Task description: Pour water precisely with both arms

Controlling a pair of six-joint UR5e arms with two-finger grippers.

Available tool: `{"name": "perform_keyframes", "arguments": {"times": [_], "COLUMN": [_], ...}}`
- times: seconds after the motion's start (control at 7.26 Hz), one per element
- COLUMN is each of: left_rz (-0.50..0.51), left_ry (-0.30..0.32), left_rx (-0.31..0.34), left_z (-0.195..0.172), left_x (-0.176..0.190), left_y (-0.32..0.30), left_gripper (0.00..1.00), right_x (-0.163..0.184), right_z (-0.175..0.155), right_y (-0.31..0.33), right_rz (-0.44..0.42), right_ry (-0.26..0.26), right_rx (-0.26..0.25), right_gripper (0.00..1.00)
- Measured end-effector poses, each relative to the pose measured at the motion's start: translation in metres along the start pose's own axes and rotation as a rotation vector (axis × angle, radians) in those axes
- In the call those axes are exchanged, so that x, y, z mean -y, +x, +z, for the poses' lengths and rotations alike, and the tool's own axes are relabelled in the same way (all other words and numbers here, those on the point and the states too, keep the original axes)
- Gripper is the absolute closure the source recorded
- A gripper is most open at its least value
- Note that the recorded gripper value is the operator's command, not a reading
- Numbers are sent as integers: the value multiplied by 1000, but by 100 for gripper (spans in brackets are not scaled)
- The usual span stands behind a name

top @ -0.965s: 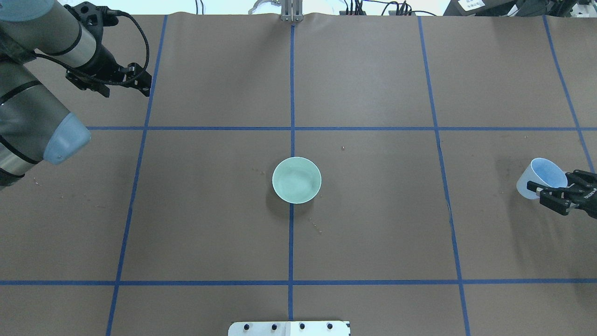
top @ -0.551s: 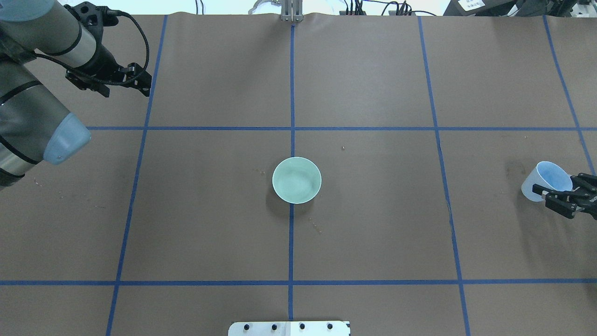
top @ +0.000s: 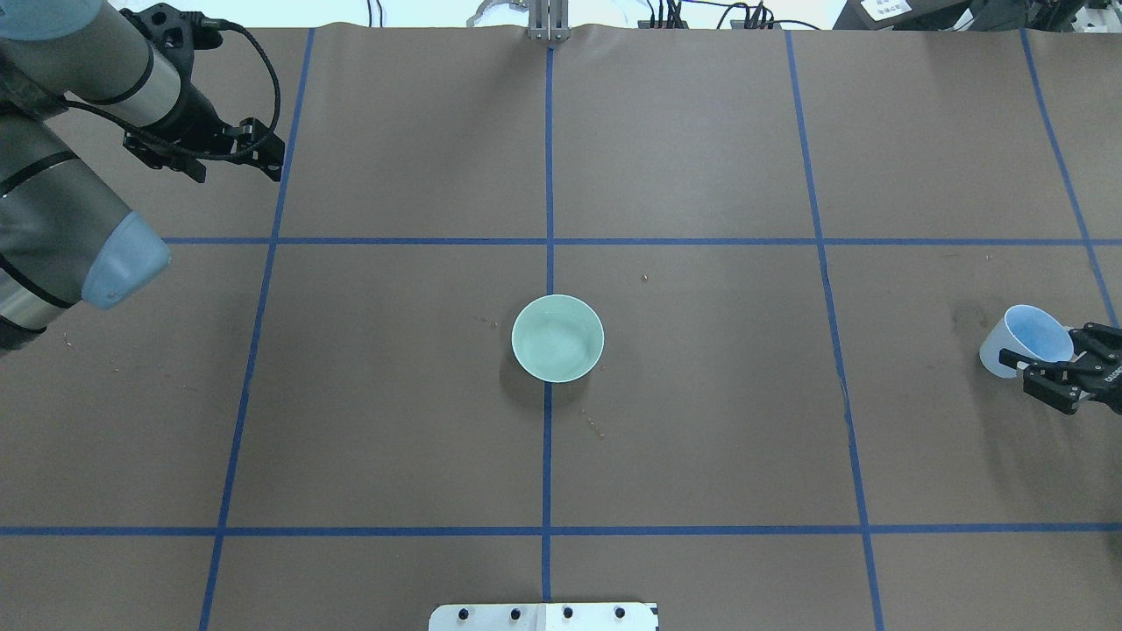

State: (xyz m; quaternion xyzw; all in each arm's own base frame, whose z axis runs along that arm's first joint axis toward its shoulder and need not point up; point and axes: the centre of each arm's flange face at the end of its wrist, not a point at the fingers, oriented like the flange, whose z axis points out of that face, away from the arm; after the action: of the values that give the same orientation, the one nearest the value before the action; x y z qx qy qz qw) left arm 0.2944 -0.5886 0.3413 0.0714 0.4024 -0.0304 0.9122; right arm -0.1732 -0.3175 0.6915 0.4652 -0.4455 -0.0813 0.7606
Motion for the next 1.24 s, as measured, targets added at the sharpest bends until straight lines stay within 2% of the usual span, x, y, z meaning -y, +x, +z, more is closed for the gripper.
{"name": "perform_keyframes", "arguments": {"times": [0.55, 0.96, 1.24], "left_rz": [-1, 0, 0], "left_ry": [0, 3, 3], "left_rx": [0, -3, -2], "left_z": [0, -2, -7], "left_x": [0, 0, -2], "left_y": [0, 1, 4], "left_gripper": [0, 0, 0], "right_x": [-5, -12, -17], "right_z": [-3, -11, -29], "right_y": [4, 8, 11], "right_rz": [-2, 0, 6], "right_ry": [1, 15, 34], "right_rx": [3, 21, 59], "right_gripper": [4, 1, 1]}}
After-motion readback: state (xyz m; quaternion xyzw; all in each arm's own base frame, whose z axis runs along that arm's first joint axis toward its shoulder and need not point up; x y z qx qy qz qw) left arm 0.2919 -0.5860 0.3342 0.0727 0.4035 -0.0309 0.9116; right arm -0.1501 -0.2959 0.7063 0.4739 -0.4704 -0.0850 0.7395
